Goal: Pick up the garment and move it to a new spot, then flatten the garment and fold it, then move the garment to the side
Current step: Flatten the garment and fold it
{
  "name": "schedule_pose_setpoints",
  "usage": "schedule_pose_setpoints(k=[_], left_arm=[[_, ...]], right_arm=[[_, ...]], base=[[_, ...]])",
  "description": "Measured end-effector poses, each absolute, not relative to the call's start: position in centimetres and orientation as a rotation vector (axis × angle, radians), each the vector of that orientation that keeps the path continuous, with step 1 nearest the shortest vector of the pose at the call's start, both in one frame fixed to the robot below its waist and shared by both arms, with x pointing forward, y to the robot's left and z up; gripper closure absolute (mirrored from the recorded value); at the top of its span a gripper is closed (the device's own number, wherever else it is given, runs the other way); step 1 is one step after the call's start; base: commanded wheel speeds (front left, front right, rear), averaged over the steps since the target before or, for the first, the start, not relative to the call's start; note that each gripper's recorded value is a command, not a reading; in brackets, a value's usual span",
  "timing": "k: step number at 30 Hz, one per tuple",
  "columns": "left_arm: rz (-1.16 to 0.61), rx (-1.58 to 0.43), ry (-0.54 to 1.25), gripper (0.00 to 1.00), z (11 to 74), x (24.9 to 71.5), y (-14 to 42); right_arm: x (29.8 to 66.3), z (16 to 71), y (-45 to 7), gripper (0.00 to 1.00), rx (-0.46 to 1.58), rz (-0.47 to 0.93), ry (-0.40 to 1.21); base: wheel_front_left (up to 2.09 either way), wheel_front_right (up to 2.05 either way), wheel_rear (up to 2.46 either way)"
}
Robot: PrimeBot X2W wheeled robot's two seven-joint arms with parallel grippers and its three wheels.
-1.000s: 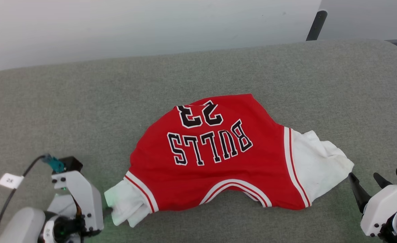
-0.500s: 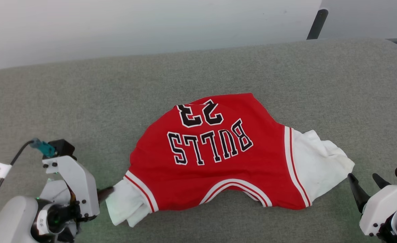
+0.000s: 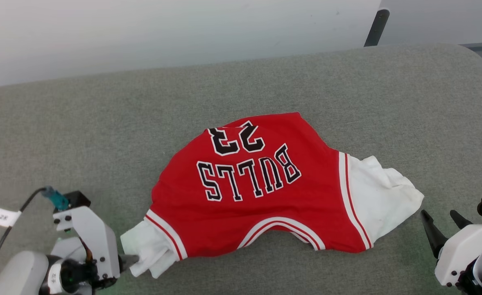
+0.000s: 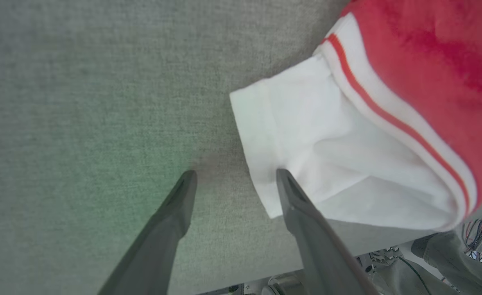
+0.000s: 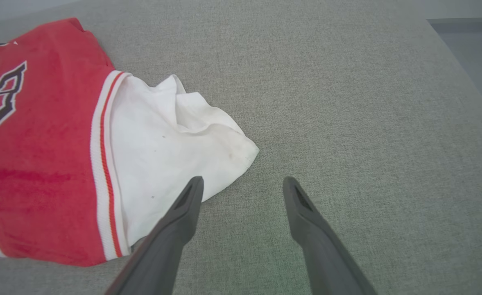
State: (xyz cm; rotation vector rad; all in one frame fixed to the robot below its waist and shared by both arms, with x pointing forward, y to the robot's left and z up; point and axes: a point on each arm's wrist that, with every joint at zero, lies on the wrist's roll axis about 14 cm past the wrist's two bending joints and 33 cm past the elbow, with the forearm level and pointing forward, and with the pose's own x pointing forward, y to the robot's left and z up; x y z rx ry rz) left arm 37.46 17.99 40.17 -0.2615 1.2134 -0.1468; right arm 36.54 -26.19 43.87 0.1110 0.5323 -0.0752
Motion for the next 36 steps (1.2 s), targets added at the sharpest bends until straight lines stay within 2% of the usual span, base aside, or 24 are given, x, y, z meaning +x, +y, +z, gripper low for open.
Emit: schedule_pose_setpoints(k=[17, 18, 19, 26, 36], left_arm=[[-0.134, -0.339, 1.260, 0.00, 38.1, 36.6, 17.3], [-0.144, -0.339, 1.264, 0.56, 38.1, 36.6, 17.2], [-0.145, -0.348, 1.267, 1.00, 38.0, 36.6, 17.1], [-0.147, -0.349, 1.244, 1.00, 38.0, 37.5, 17.5], [-0.189, -0.304, 1.098, 1.00, 41.3, 41.2, 17.4]], right_arm=[[36.6, 43.0, -26.1, 0.00, 0.110, -0.073, 0.556], [36.6, 42.9, -26.1, 0.00, 0.110, -0.073, 0.558], [36.6, 42.9, -26.1, 0.00, 0.110, -0.073, 0.559], [36.9, 42.7, -26.1, 0.00, 0.110, -0.073, 0.561], [37.1, 42.8, -26.1, 0.00, 0.118, -0.079, 0.552]], base=[[0.00, 0.00, 0.00], [0.00, 0.00, 0.00], [0.00, 0.00, 0.00], [0.00, 0.00, 0.00], [0.00, 0.00, 0.00]])
